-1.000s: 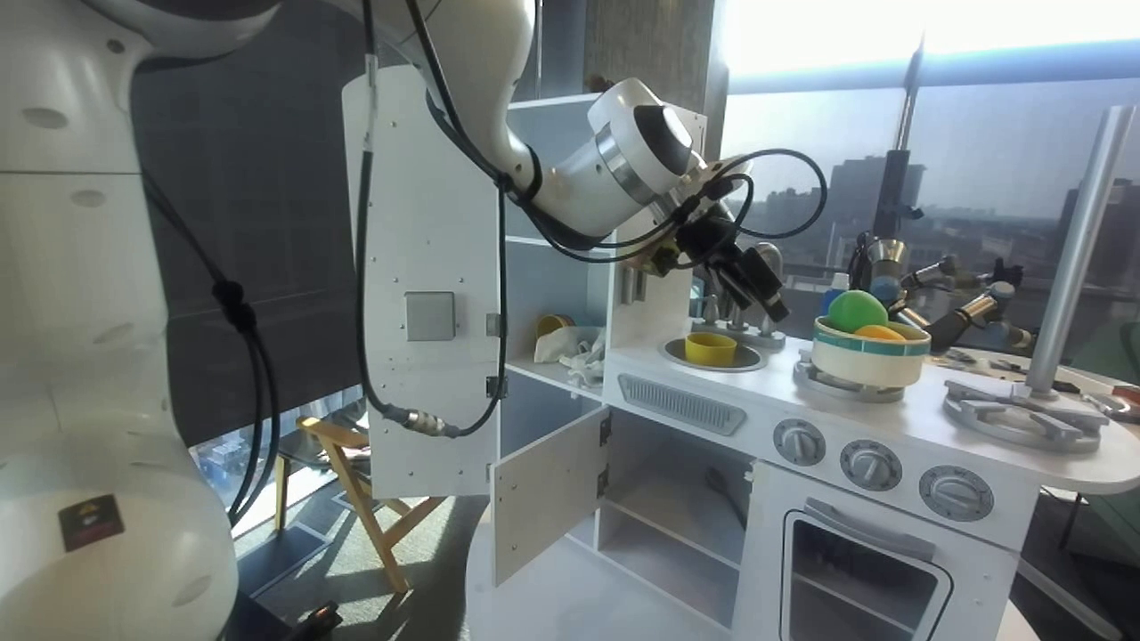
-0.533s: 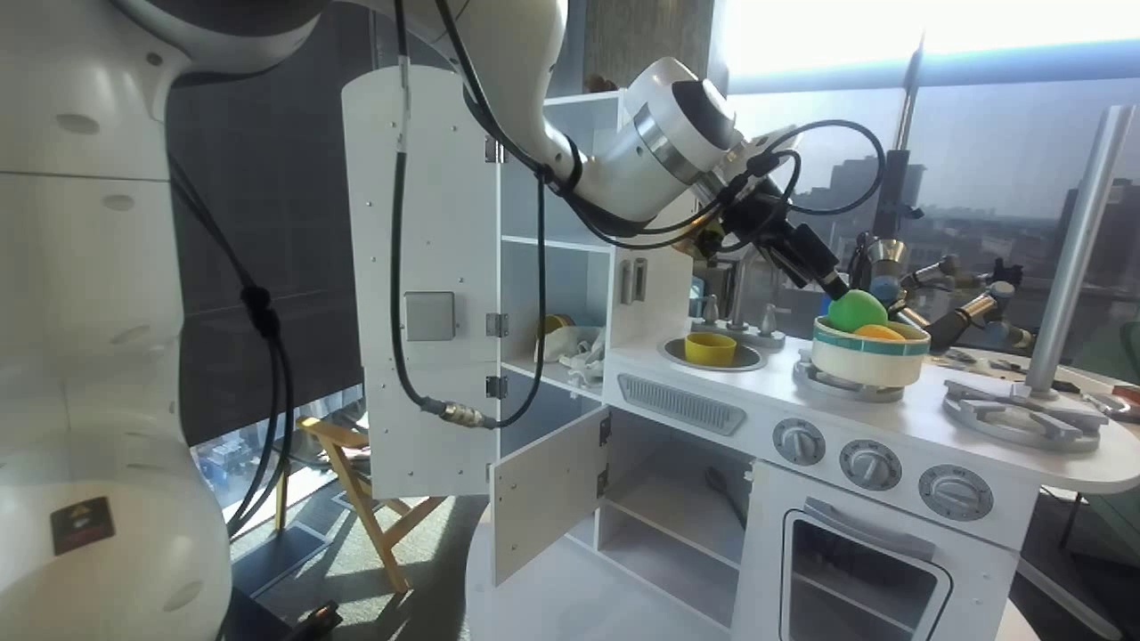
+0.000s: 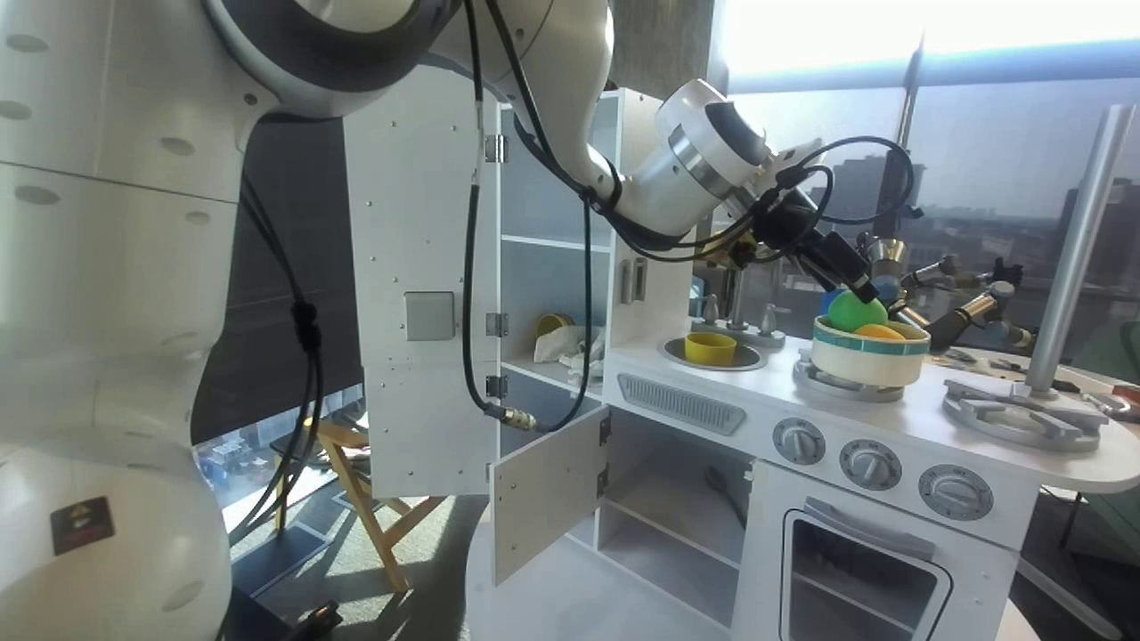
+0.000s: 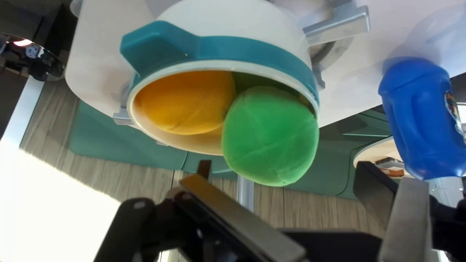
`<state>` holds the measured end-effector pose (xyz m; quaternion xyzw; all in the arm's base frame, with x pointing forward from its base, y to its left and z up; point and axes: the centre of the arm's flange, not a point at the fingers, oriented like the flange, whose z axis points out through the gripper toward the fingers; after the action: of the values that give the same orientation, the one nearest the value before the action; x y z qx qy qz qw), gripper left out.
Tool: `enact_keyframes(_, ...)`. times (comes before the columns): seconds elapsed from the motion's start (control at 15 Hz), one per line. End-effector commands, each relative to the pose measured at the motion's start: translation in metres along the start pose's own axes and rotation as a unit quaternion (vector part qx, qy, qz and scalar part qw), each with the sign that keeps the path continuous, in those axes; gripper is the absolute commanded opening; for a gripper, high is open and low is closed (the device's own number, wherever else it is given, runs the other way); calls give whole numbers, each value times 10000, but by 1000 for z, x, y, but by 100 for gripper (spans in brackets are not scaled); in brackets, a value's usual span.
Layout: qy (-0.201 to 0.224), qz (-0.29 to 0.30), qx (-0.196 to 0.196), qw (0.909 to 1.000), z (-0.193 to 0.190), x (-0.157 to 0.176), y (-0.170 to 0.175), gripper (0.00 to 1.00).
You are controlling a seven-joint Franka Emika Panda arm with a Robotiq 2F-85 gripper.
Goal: Remove the object from the shelf
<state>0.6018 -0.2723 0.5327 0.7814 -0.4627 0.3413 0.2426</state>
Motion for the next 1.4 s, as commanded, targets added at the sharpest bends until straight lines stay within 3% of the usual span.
enact_keyframes(0.0,73,127,76,9999,11,15,-13,100)
enact_keyframes(0.2,-36,146,-28,9999,9,12,-10,100)
enact_keyframes(0.27,-47,144,-53,9999,8,11,-9,75)
enact_keyframes(0.33,-81,156,-91,9998,8,11,-7,74)
enact_keyframes(0.67,-163,255,-283,9991,9,12,1,34)
enact_keyframes(0.93,63,301,-437,9986,0,18,10,8)
enact_keyframes(1.0,117,324,-455,9984,-4,22,11,5)
enact_keyframes(1.13,295,400,-421,9979,-14,29,13,9)
enact_keyframes(1.33,457,528,-128,9975,-36,32,6,8)
